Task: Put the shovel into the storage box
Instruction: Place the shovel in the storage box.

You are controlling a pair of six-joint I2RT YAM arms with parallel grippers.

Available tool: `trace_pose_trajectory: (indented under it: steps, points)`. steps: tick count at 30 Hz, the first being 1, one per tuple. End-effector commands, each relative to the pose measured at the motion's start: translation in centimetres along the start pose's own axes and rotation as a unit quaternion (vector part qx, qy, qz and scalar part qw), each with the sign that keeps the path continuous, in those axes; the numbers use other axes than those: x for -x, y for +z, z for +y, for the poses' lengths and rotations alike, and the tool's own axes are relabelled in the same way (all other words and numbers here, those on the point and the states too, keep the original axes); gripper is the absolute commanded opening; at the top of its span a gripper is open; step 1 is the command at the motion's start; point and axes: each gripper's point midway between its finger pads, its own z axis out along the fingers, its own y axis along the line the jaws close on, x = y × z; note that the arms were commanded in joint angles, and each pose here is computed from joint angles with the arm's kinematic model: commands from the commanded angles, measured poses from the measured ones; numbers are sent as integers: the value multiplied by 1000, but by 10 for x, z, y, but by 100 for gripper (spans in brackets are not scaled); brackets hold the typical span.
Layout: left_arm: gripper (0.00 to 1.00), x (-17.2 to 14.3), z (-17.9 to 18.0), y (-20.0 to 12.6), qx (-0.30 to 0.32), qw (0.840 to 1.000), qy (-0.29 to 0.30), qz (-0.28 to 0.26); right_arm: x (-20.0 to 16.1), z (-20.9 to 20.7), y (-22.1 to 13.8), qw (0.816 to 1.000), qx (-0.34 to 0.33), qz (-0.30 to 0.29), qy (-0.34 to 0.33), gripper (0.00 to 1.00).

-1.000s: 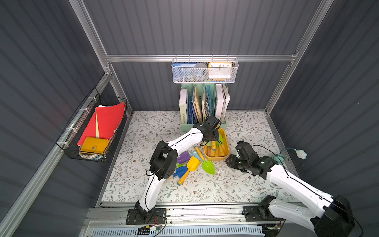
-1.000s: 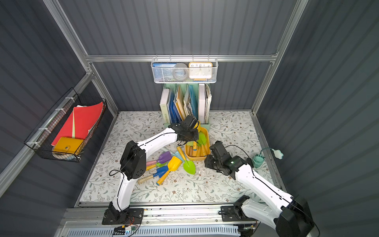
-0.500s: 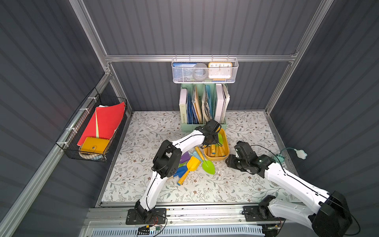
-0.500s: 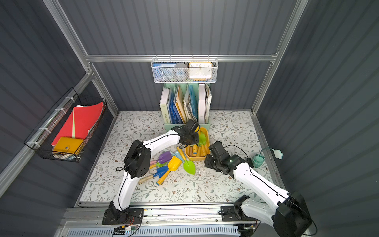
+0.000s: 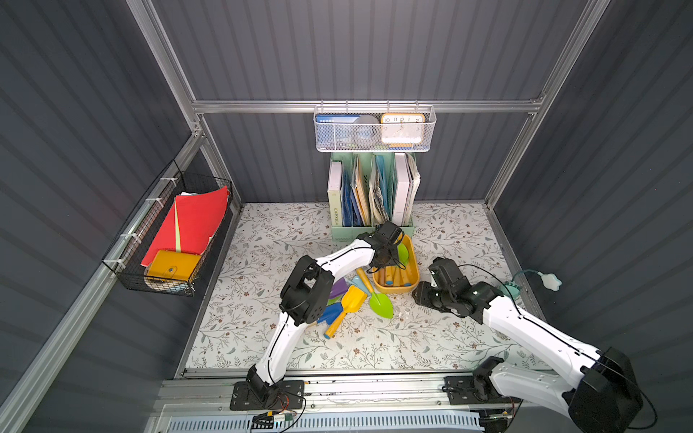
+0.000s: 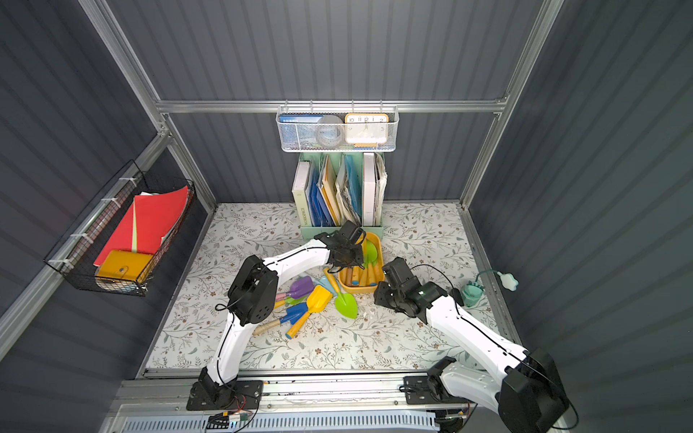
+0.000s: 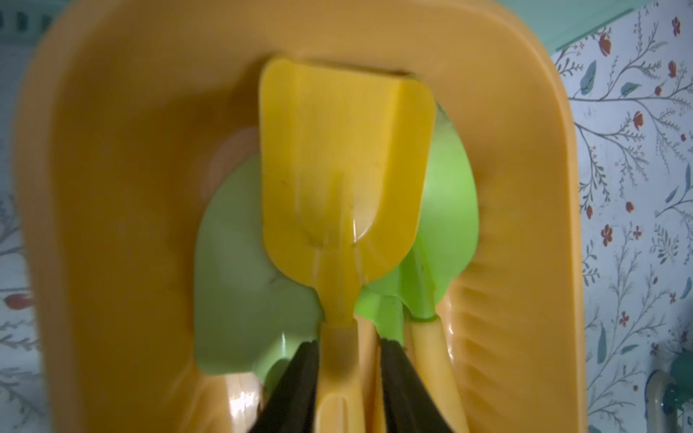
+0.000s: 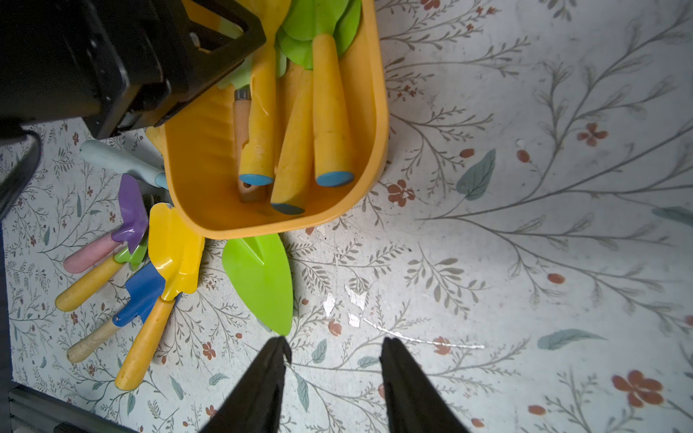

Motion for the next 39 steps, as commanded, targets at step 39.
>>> trace_pose_trajectory:
  steps: [39]
  points:
    - [54,-36,45,-128,-4,999,13,-45,-6,44,-5,996,47,49,-53,48]
